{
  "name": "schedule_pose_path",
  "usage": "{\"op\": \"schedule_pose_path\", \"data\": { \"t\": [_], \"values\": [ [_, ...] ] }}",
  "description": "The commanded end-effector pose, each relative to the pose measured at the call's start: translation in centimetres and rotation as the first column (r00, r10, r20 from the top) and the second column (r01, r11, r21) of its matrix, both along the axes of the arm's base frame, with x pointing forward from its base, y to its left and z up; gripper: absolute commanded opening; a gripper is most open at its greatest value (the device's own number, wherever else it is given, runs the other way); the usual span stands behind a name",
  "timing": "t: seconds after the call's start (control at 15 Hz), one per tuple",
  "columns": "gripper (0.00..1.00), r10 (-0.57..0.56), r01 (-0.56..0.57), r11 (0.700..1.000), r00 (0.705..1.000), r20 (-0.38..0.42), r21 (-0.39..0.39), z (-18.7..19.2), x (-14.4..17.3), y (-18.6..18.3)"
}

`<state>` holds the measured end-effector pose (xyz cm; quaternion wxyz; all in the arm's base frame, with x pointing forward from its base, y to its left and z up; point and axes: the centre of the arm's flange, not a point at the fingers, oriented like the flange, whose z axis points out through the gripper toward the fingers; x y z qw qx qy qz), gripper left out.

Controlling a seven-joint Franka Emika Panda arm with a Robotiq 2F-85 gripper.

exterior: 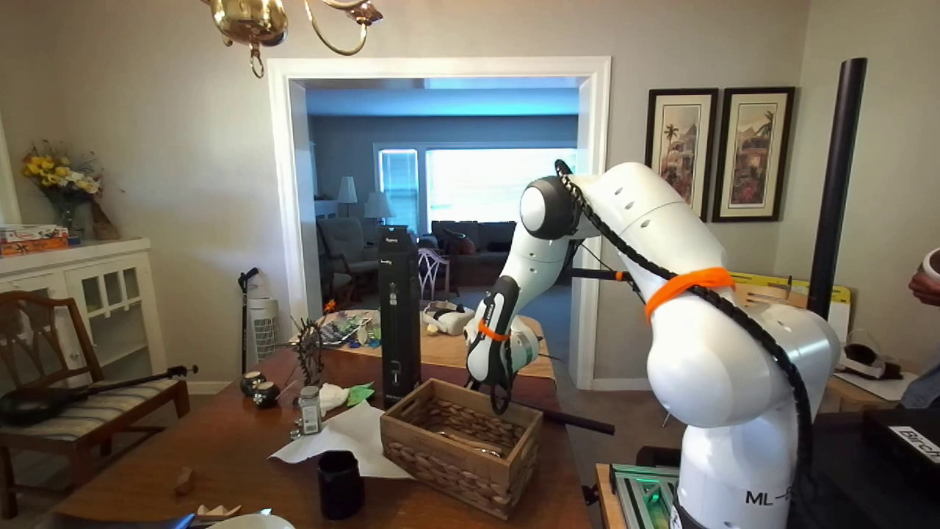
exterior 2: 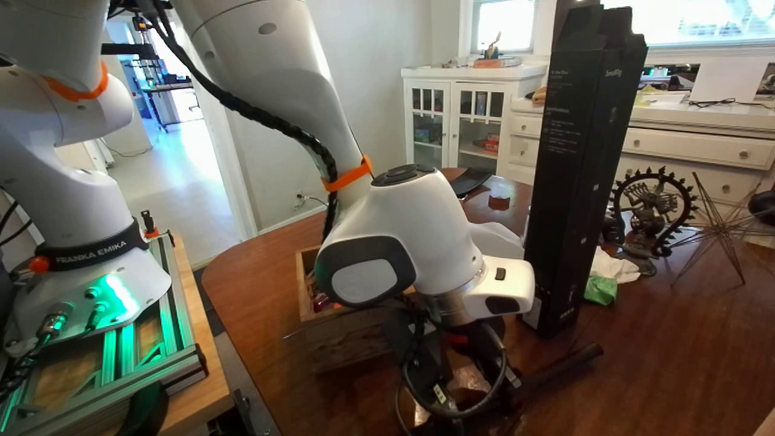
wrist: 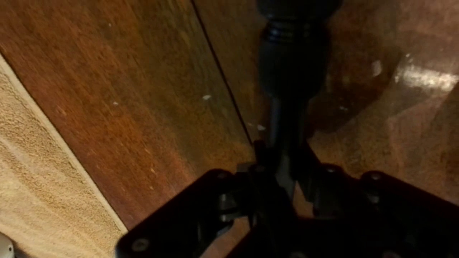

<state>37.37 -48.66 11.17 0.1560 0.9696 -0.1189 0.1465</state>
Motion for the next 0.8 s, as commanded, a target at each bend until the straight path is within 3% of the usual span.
{"op": "schedule_pose_path", "data": {
  "t": [0.0, 0.6, 0.73],
  "values": [
    [0.05, -0.001, 0.005, 0.999, 0.997, -0.076, 0.046, 0.4, -1.4, -0.7],
    [0.06, 0.049, -0.035, 0.997, 0.974, -0.222, 0.067, 0.5, -3.3, -0.2],
    [0.48, 0.035, -0.023, 0.998, 0.972, -0.231, 0.055, 0.4, -3.3, -0.3]
  ]
}}
